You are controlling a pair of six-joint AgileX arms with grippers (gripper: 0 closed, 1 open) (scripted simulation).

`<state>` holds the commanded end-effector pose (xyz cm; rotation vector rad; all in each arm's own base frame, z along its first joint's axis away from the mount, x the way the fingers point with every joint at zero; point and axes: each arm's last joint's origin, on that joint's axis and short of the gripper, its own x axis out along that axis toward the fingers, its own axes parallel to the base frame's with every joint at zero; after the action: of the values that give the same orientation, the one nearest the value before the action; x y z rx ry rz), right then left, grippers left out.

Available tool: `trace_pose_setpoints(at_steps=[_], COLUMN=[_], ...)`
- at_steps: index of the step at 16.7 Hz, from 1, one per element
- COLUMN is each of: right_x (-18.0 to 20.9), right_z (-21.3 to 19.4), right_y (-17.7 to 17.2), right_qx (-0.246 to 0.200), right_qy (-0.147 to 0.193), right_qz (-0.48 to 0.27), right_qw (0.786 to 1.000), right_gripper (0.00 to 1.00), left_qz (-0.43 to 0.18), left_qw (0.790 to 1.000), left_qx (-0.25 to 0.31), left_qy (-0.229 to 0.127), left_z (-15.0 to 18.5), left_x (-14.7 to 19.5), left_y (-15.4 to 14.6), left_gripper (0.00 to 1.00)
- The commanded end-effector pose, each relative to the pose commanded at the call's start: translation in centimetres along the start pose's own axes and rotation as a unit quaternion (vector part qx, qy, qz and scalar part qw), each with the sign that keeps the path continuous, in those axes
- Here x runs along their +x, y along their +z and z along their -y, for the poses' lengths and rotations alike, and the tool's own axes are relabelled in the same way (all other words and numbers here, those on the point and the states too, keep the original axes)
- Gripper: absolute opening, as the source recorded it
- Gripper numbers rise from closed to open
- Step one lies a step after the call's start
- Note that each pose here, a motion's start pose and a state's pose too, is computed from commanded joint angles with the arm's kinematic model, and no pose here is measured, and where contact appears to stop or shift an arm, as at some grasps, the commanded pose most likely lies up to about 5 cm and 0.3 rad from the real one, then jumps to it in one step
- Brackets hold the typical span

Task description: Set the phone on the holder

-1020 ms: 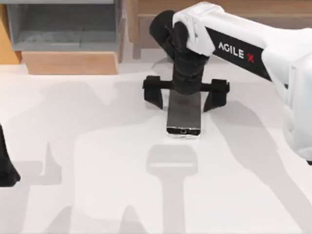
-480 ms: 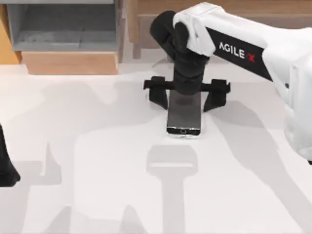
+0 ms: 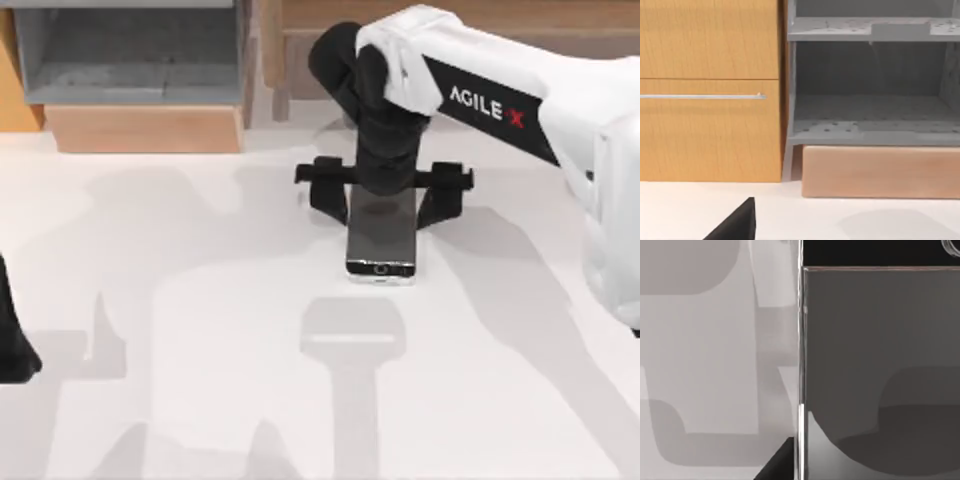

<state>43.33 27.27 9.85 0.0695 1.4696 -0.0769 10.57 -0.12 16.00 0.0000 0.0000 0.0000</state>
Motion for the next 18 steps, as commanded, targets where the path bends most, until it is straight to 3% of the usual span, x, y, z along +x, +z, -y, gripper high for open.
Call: trace_pose_setpoints(at_steps=[8,9,18], right_x=[0.0,-1.6,-3.4], right_z=[0.0,0.1,0.1], right_y=[0.0,-0.1,0.1], right_qx=[0.000,-0.003,-0.002], right_qy=[0.000,0.000,0.000], right_qz=[0.000,0.009,0.008], right_qw=[1.000,1.000,1.000], right_gripper=[0.00,0.00,0.00], left_qz=[0.000,0.000,0.000], left_qw=[1.000,1.000,1.000], left_qx=[0.000,0.000,0.000], left_qy=[0.000,0.000,0.000], left_z=[0.0,0.0,0.0], left_x=[0.0,0.0,0.0], left_y=[0.0,0.0,0.0], left_gripper=[1.00,1.00,1.00])
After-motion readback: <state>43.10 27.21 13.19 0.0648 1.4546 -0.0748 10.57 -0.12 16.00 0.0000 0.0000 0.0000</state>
